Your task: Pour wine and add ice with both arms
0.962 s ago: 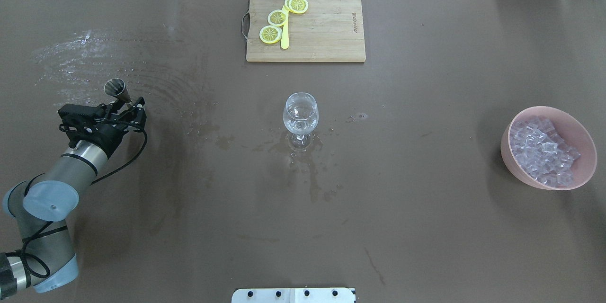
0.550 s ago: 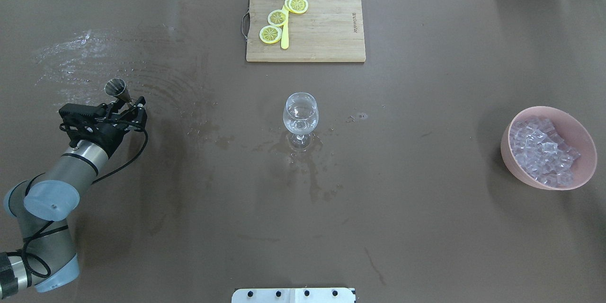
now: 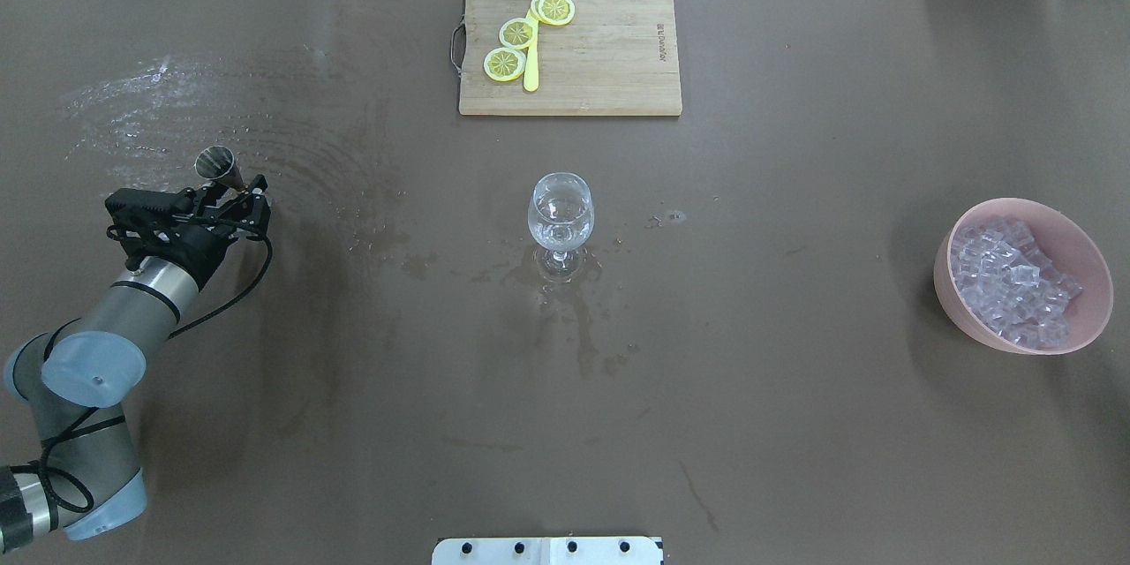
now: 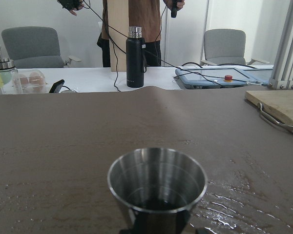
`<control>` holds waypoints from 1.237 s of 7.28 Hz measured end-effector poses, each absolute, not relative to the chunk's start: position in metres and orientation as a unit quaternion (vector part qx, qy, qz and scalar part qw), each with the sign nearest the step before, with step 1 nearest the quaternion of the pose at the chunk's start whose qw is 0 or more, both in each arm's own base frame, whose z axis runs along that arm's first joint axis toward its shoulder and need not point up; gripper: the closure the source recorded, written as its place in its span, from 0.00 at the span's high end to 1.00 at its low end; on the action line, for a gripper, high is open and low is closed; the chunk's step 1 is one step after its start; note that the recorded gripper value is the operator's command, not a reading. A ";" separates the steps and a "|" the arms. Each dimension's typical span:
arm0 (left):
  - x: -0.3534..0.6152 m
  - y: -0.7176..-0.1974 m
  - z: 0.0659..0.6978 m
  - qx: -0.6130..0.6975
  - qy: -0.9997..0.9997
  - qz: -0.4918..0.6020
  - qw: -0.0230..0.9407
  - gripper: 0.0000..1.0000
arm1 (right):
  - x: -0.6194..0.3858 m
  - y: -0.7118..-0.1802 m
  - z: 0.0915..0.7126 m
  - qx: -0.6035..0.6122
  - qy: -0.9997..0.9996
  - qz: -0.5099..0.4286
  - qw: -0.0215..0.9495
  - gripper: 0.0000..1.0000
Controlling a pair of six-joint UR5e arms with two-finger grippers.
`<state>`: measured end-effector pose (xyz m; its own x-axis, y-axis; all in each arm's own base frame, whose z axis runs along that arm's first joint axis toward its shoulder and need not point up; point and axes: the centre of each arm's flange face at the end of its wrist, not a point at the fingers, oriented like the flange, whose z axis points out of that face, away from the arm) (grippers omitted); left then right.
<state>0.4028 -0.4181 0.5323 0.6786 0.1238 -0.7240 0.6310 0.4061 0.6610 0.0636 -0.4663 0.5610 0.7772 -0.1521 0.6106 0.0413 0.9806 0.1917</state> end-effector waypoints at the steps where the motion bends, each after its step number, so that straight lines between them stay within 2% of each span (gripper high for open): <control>1: 0.402 -0.418 0.533 0.519 0.363 -0.168 0.756 0.36 | 0.064 -0.466 0.561 0.084 -0.330 -0.051 0.939 1.00; 3: 0.401 -0.418 0.536 0.519 0.365 -0.169 0.754 0.00 | 0.064 -0.466 0.561 0.084 -0.330 -0.052 0.939 1.00; 9: 0.399 -0.417 0.525 0.524 0.385 -0.177 0.738 0.00 | 0.064 -0.466 0.559 0.086 -0.330 -0.052 0.939 1.00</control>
<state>0.3993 -0.4173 0.5252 0.6400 0.1422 -0.7551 0.6660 0.3873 0.6375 0.0635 -0.4662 0.5592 0.7771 -0.1544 0.6101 0.0413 0.9799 0.1953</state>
